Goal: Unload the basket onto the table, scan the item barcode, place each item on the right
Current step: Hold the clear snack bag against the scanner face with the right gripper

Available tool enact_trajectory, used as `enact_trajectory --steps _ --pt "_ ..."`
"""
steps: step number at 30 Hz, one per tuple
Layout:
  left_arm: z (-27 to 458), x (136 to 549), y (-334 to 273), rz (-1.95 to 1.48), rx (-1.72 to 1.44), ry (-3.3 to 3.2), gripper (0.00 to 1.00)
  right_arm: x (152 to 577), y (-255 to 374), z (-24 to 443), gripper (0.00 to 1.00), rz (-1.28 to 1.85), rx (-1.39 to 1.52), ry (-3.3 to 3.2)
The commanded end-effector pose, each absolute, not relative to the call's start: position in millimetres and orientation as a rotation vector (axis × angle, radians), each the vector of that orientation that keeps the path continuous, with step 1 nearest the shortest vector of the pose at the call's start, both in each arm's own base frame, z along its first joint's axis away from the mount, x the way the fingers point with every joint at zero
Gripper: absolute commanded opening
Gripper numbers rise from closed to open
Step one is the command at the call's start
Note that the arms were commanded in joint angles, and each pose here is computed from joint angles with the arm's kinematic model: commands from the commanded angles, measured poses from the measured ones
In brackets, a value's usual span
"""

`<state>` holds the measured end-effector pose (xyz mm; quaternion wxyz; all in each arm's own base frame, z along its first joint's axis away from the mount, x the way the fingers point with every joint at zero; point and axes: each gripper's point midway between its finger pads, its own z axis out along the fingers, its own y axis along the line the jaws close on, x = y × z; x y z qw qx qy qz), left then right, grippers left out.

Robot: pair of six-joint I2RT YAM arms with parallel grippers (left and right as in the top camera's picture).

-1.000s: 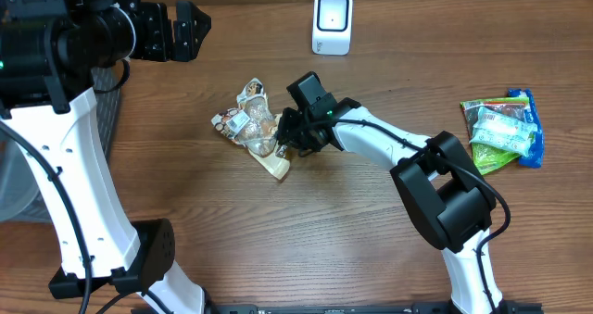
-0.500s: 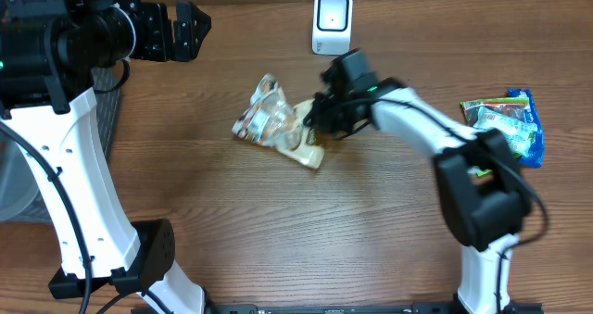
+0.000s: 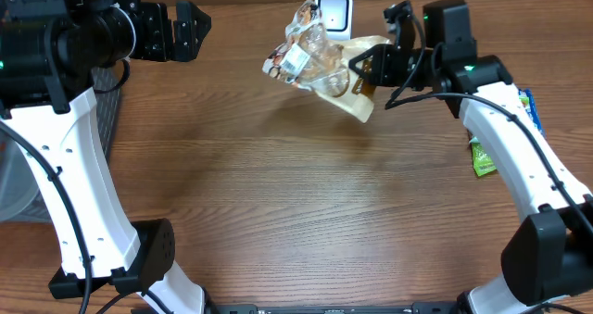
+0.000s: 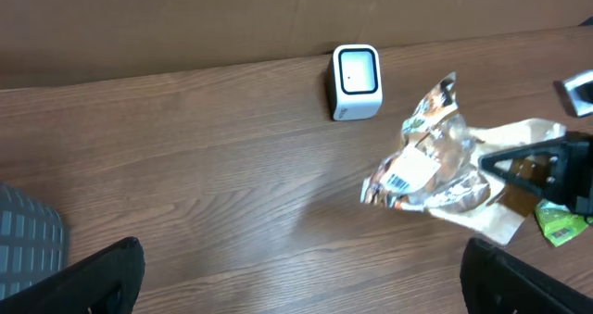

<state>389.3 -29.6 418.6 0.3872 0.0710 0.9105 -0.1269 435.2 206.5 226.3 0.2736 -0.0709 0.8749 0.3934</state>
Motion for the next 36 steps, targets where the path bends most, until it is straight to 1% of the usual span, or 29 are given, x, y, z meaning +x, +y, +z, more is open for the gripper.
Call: enact_trajectory --steps 1,6,11,16,21,26,27,32,36 --pt "419 391 -33 -0.331 0.214 2.310 1.00 443 188 245 0.04 0.908 -0.175 2.297" --pt "419 391 -33 -0.331 0.213 2.310 1.00 459 169 237 0.04 0.659 -0.075 2.299" --pt "419 391 -33 -0.331 0.213 2.310 1.00 483 137 241 0.04 0.195 0.072 2.201" --pt "419 391 -33 -0.331 0.213 2.310 1.00 500 138 268 0.04 -0.182 0.041 1.992" --pt "419 391 -33 -0.331 0.213 2.310 0.99 518 141 273 0.04 -0.441 0.005 1.853" --pt "419 391 -33 -0.331 0.213 2.310 1.00 540 141 263 0.04 -0.637 -0.048 1.756" --pt "419 391 -33 -0.331 0.213 2.310 1.00 549 144 256 0.04 -0.696 -0.080 1.721" --pt "419 391 -33 -0.331 0.213 2.310 1.00 564 152 243 0.04 -0.750 -0.137 1.655" --pt "419 390 -34 -0.332 0.215 2.310 1.00 568 159 239 0.04 -0.725 -0.171 1.647"
